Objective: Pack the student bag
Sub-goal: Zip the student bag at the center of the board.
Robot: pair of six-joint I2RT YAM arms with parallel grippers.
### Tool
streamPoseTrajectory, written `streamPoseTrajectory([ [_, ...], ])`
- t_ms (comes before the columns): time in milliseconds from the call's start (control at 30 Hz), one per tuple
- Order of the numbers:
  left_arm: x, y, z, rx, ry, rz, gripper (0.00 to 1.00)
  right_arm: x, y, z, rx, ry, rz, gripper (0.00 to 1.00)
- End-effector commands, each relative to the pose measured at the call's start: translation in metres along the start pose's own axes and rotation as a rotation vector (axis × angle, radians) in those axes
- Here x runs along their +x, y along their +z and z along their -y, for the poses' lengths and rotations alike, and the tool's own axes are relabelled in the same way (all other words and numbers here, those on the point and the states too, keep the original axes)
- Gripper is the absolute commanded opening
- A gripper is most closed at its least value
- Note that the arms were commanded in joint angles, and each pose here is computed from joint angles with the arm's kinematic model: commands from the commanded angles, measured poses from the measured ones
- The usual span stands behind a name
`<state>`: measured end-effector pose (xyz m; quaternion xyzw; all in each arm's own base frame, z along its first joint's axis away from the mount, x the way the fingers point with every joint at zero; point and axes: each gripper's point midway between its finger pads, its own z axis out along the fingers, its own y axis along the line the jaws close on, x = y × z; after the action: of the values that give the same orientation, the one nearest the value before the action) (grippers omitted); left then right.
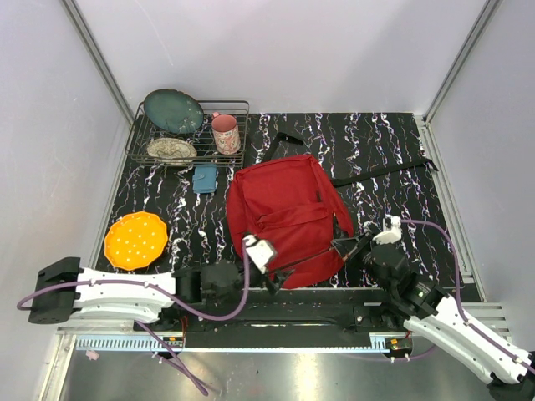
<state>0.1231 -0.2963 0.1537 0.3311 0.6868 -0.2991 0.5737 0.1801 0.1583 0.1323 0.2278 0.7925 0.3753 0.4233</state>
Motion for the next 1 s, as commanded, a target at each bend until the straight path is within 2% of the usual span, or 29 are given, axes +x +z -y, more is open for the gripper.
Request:
streamPoseTrajectory([
  [0, -0.043, 0.027, 0.042, 0.168, 0.137, 0.058, 0.99, -0.016, -0.003, -0.018, -0.065, 0.004, 0.057, 0.00],
  [33, -0.053, 0.034, 0.049, 0.189, 0.155, 0.070, 0.99, -0.016, -0.004, -0.018, -0.065, 0.004, 0.057, 0.00],
  [67, -0.039, 0.045, 0.056, 0.205, 0.173, 0.024, 0.99, -0.016, -0.006, -0.018, -0.069, 0.008, 0.057, 0.00],
  [133, -0.041, 0.057, 0.072, 0.282, 0.166, 0.011, 0.99, -0.017, -0.008, -0.017, -0.066, 0.011, 0.060, 0.00],
  [200, -0.024, 0.069, 0.082, 0.333, 0.164, -0.038, 0.99, -0.019, -0.011, -0.016, -0.064, 0.012, 0.064, 0.00],
  [500, -0.009, 0.102, 0.082, 0.383, 0.107, -0.069, 0.99, -0.027, -0.023, -0.018, -0.071, 0.008, 0.080, 0.00],
  [567, -0.004, 0.108, 0.077, 0.377, 0.099, -0.081, 0.87, -0.027, -0.024, -0.017, -0.071, 0.008, 0.080, 0.00],
  [633, -0.003, 0.111, 0.073, 0.366, 0.068, -0.098, 0.68, -0.027, -0.024, -0.016, -0.068, 0.010, 0.080, 0.00],
  [667, 0.003, 0.111, 0.072, 0.360, 0.068, -0.120, 0.44, -0.028, -0.024, -0.015, -0.066, 0.010, 0.082, 0.00],
  [733, 0.009, 0.109, 0.069, 0.347, 0.056, -0.142, 0.24, -0.027, -0.024, -0.012, -0.052, 0.010, 0.084, 0.00],
  [767, 0.010, 0.107, 0.068, 0.345, 0.051, -0.144, 0.09, -0.028, -0.024, -0.011, -0.051, 0.011, 0.089, 0.00],
  [833, 0.015, 0.100, 0.065, 0.334, 0.036, -0.155, 0.00, -0.028, -0.023, -0.007, -0.036, 0.015, 0.095, 0.00],
  [967, 0.026, 0.083, 0.058, 0.316, -0.001, -0.179, 0.00, -0.031, -0.022, 0.004, 0.012, 0.039, 0.119, 0.00],
])
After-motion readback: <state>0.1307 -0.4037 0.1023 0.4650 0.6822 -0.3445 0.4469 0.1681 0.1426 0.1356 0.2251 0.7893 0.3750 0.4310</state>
